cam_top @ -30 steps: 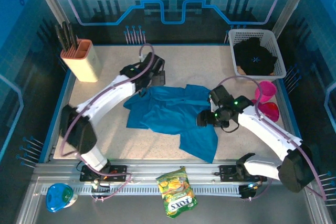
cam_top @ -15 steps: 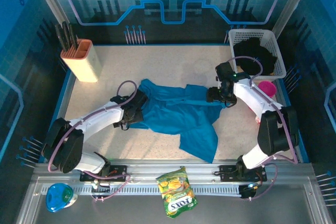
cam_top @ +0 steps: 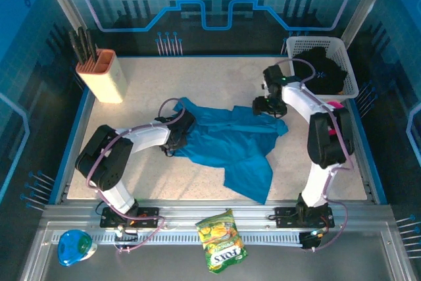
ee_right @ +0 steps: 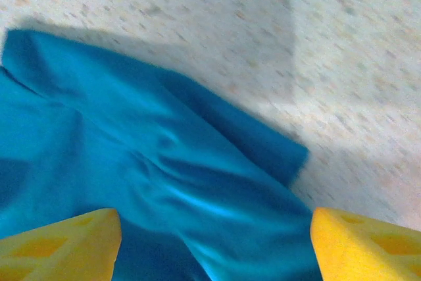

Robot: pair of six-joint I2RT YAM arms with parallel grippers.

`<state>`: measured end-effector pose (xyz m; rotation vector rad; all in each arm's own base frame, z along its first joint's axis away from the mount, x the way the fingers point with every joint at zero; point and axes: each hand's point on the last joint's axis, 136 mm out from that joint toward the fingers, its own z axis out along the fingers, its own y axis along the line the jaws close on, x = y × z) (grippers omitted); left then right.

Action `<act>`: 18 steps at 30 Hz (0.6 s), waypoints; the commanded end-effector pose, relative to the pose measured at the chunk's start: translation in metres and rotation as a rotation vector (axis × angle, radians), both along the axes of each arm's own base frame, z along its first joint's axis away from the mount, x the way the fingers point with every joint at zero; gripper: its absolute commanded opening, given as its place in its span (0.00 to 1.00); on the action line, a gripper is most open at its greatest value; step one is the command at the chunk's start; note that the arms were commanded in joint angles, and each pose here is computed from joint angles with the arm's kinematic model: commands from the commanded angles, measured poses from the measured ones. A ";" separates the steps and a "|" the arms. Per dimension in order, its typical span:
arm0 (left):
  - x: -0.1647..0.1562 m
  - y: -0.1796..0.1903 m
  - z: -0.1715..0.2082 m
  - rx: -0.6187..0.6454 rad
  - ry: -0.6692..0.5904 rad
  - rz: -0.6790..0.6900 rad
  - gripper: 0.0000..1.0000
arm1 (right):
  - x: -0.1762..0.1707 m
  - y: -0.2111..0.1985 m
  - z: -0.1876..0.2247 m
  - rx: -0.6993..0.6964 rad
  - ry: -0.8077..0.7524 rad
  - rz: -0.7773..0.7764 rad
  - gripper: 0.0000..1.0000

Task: Fold and stack the t-shirts

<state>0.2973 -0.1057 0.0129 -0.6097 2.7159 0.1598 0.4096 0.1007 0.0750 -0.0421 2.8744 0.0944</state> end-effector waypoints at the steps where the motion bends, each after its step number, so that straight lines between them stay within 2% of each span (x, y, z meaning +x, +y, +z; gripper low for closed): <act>1: -0.019 0.003 -0.008 0.001 0.064 -0.018 0.09 | 0.011 0.027 -0.010 0.020 0.034 0.068 0.74; 3: -0.020 0.006 0.007 0.013 0.042 -0.026 0.01 | 0.021 0.036 -0.020 0.012 0.040 0.086 0.73; 7: -0.019 0.012 0.051 0.042 -0.031 -0.053 0.00 | 0.034 0.053 -0.039 -0.014 0.079 0.132 0.61; 9: -0.017 0.015 0.076 0.052 -0.069 -0.073 0.00 | 0.037 0.058 -0.047 -0.031 0.099 0.143 0.43; 11: -0.015 0.016 0.102 0.069 -0.100 -0.103 0.00 | 0.041 0.060 -0.052 -0.047 0.105 0.143 0.20; 13: -0.013 0.015 0.126 0.099 -0.121 -0.146 0.00 | 0.047 0.058 -0.048 -0.061 0.082 0.130 0.02; 18: -0.015 -0.003 0.166 0.238 -0.094 -0.296 0.00 | 0.062 0.043 -0.012 -0.099 -0.034 0.072 0.00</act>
